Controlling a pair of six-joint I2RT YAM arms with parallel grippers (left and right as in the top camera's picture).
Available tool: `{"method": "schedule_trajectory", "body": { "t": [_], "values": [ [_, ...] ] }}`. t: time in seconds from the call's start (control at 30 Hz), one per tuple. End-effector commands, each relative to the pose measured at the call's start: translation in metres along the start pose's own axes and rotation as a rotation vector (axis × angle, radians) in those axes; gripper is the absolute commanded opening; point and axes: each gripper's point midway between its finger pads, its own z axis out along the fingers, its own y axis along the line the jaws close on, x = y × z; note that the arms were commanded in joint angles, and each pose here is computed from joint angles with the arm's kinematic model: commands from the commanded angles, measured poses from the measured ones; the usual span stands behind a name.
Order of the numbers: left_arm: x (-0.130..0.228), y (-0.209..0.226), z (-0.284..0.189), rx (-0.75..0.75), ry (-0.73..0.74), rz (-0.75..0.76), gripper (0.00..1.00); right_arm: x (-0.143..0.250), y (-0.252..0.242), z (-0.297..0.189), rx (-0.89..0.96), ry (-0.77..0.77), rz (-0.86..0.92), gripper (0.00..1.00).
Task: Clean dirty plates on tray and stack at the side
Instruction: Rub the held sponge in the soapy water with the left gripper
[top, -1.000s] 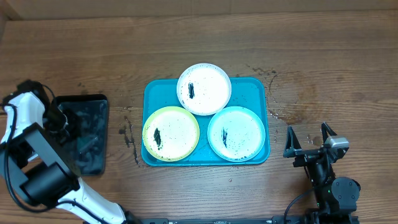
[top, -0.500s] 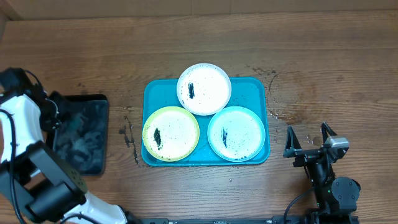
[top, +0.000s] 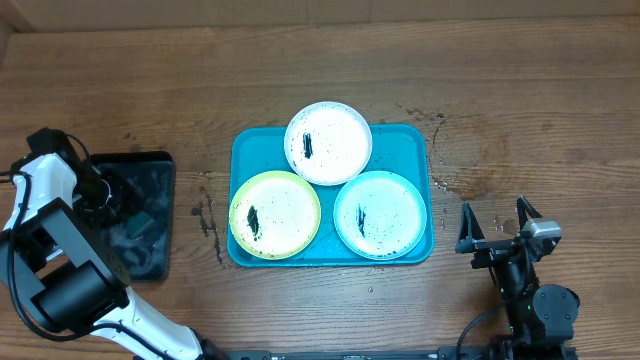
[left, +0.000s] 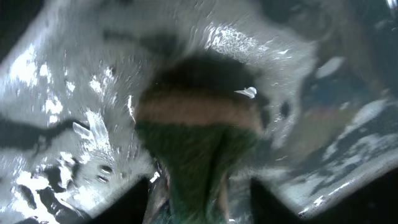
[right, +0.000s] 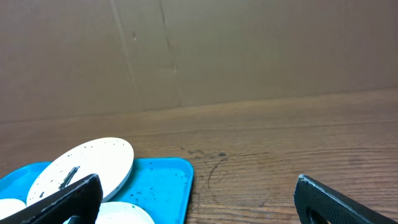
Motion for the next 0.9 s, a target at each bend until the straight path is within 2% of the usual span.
{"method": "schedule_trajectory", "body": {
  "t": [0.0,0.13,0.4,0.87],
  "values": [
    [0.003,0.003,-0.001,-0.019,0.011,-0.003,0.61,0.002,-0.001,0.000,0.004,-0.001,-0.004,1.00],
    [0.012,0.006,-0.002,-0.031,0.047,-0.005,0.69,0.002,-0.001,0.000,0.004,-0.001,-0.004,1.00],
    [0.012,0.009,-0.001,-0.045,0.044,-0.005,0.57,0.002,-0.001,0.000,0.004,-0.001,-0.004,1.00],
    [0.008,0.014,0.005,-0.074,0.016,-0.003,0.58,0.002,-0.001,0.000,0.004,-0.001,-0.004,1.00]
  ]
}}
